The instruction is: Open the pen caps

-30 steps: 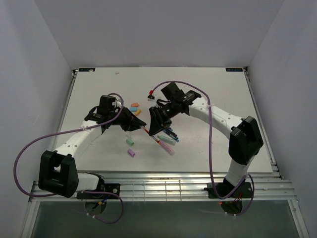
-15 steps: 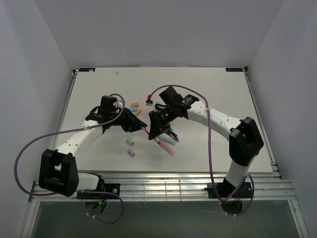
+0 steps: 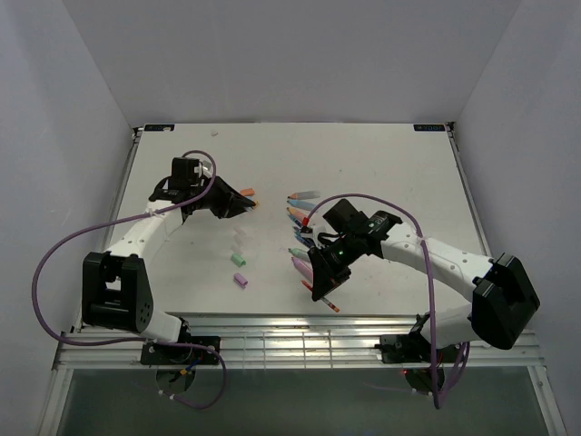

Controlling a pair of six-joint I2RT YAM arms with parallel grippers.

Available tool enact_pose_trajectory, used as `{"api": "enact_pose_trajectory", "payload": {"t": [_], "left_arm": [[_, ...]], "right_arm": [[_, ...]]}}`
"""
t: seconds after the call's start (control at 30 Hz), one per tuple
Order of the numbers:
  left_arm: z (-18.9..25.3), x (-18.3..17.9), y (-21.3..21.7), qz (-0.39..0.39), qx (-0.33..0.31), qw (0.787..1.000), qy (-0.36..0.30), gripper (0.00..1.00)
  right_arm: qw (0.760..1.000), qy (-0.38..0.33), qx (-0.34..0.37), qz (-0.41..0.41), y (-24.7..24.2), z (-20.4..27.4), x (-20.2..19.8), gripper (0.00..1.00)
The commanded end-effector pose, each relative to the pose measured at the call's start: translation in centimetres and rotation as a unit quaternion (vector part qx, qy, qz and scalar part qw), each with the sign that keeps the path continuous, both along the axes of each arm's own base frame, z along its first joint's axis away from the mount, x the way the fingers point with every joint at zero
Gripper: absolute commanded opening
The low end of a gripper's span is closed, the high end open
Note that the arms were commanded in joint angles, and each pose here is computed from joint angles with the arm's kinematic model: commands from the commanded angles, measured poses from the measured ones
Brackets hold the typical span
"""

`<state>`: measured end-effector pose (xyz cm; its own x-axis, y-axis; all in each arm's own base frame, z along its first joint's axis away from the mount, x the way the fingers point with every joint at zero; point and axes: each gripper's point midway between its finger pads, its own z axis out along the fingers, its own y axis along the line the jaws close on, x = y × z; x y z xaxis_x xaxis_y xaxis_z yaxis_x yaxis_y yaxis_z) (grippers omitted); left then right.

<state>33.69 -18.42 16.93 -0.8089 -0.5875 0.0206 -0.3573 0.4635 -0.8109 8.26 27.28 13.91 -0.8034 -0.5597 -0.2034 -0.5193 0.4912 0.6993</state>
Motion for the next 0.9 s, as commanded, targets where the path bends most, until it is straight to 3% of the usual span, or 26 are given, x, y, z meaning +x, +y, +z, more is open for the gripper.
{"api": "enact_pose_trajectory", "payload": {"t": [0.0, 0.23, 0.47, 0.87], "left_arm": [[0.6, -1.0, 0.1, -0.019, 0.010, 1.000, -0.021, 0.00], [-4.1, -10.2, 1.9, -0.003, 0.029, 0.998, 0.063, 0.00], [-7.3, -16.9, 3.3, 0.024, 0.049, 0.987, 0.151, 0.00], [-12.7, -19.4, 4.7, 0.013, 0.110, 0.958, 0.264, 0.00]], "right_arm": [[0.999, -0.030, -0.010, 0.000, 0.8, -0.5, 1.8, 0.08], [0.996, -0.076, -0.055, 0.005, 3.1, -2.7, 6.4, 0.08], [0.992, -0.085, -0.084, 0.038, 3.6, -5.7, 7.9, 0.08], [0.990, -0.094, -0.091, 0.052, 4.1, -7.8, 8.9, 0.08]]}}
